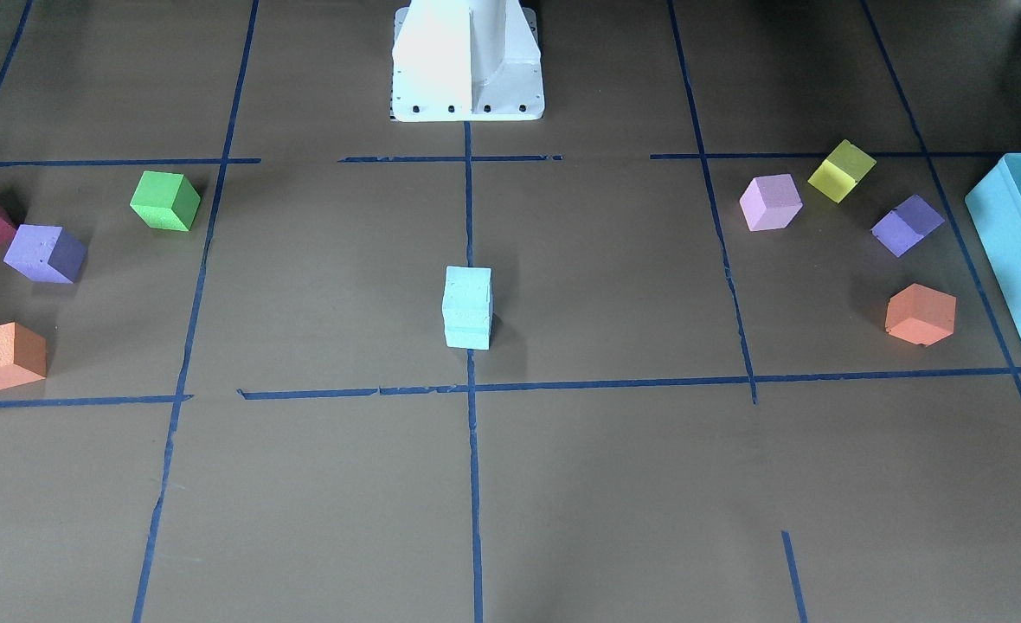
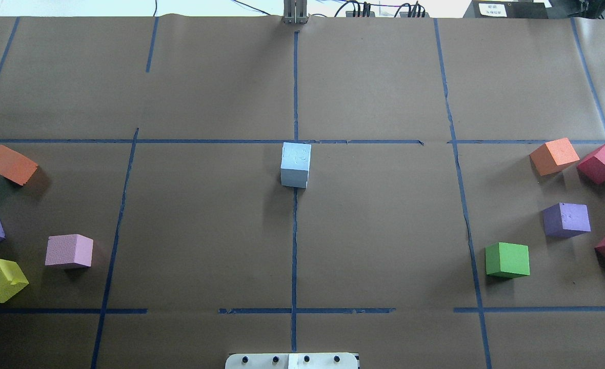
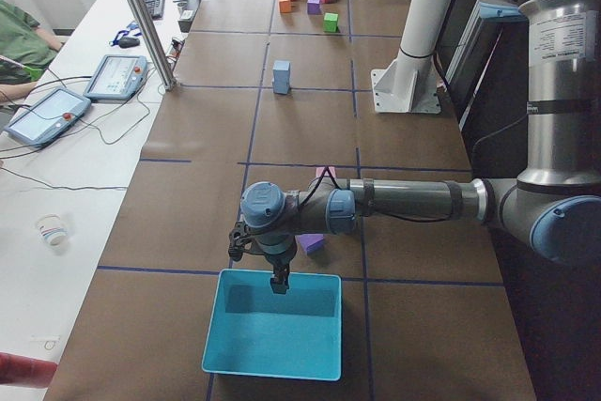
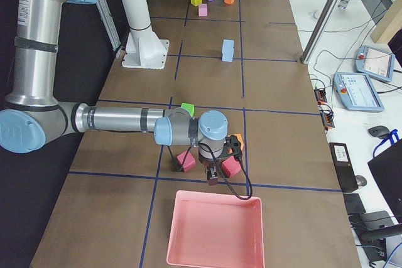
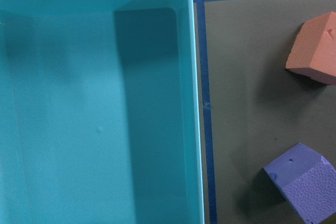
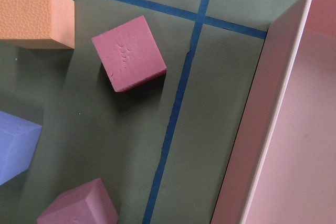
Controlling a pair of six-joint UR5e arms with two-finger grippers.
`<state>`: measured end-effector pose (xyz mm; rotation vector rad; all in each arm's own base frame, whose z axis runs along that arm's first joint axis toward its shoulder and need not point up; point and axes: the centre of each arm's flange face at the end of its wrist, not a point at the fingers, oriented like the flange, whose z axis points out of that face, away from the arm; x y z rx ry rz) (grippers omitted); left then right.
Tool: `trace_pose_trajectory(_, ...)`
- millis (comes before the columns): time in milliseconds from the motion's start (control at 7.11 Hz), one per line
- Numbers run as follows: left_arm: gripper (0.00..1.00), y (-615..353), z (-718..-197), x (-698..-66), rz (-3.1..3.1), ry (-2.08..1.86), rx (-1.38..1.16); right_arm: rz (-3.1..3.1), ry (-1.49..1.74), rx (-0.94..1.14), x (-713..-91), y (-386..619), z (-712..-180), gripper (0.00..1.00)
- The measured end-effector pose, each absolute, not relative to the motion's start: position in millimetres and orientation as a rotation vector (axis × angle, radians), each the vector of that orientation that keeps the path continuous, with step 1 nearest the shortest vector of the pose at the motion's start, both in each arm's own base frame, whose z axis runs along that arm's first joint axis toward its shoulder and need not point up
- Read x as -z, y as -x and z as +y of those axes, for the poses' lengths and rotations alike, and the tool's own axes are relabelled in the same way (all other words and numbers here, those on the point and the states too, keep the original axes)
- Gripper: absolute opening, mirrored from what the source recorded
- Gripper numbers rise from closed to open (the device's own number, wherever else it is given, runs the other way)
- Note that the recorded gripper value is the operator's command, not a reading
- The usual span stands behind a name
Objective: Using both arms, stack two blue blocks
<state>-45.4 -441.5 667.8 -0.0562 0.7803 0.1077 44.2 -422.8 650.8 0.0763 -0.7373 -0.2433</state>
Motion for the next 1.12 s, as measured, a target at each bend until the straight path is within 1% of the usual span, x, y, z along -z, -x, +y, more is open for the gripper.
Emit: trace_pose_trajectory(1125, 1.00, 44.1, -446.3, -660.7, 0.781, 0.040, -0.120, -0.739, -0.076, 0.245, -650.7, -43.2, -423.5, 1.00)
